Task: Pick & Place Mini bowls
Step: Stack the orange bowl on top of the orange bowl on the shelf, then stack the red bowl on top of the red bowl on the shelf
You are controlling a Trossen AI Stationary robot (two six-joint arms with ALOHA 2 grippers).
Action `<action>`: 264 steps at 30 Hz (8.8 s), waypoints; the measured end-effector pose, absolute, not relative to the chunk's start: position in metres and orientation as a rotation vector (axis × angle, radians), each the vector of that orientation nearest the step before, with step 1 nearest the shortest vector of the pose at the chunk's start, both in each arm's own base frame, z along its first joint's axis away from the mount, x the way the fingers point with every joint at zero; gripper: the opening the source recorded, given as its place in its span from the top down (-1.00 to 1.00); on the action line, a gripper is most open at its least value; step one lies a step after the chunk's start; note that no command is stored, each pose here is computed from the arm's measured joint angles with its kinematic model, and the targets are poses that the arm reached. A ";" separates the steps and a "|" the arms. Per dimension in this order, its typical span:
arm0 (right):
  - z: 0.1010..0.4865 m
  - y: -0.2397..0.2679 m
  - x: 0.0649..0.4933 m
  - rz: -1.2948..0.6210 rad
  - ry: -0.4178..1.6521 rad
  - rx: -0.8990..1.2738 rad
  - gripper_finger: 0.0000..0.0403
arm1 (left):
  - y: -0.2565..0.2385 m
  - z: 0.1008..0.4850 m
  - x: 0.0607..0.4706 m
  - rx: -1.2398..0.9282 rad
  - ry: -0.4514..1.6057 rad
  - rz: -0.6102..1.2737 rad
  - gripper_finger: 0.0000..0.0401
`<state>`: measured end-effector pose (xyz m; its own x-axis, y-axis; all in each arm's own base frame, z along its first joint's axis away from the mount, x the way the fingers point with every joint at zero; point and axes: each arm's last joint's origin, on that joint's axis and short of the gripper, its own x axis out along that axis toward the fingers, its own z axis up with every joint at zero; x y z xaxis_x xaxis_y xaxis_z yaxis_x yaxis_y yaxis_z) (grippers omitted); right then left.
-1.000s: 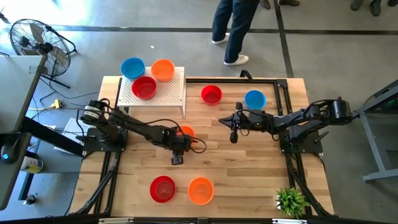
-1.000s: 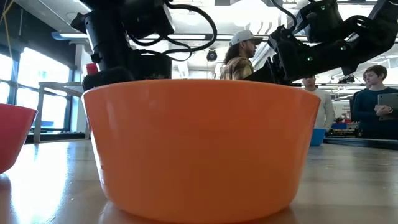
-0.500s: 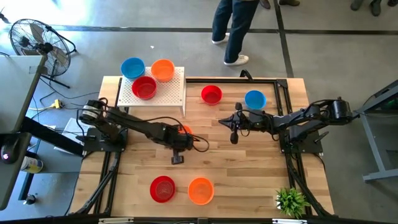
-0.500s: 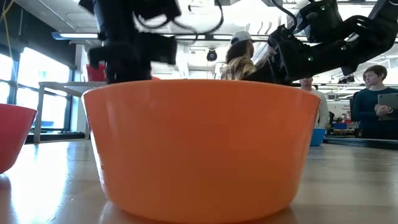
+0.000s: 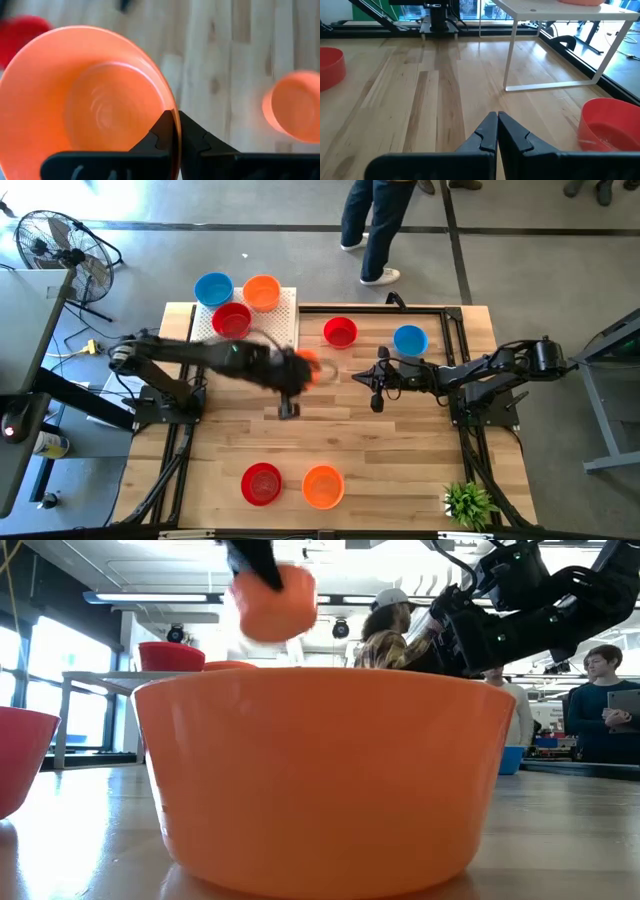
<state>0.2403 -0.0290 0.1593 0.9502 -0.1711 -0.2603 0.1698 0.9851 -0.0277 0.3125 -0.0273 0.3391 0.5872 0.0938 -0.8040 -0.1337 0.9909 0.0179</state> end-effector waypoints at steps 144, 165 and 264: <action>0.159 -0.028 0.240 -0.151 0.266 -0.017 1.00 | 0.184 0.396 0.261 -0.183 1.023 0.619 0.94; 0.159 -0.027 0.240 -0.117 0.265 -0.011 1.00 | 0.093 0.388 0.311 0.040 0.745 0.460 0.99; 0.160 -0.027 0.241 -0.111 0.254 -0.011 1.00 | -0.021 0.204 0.158 -0.555 1.021 0.650 0.99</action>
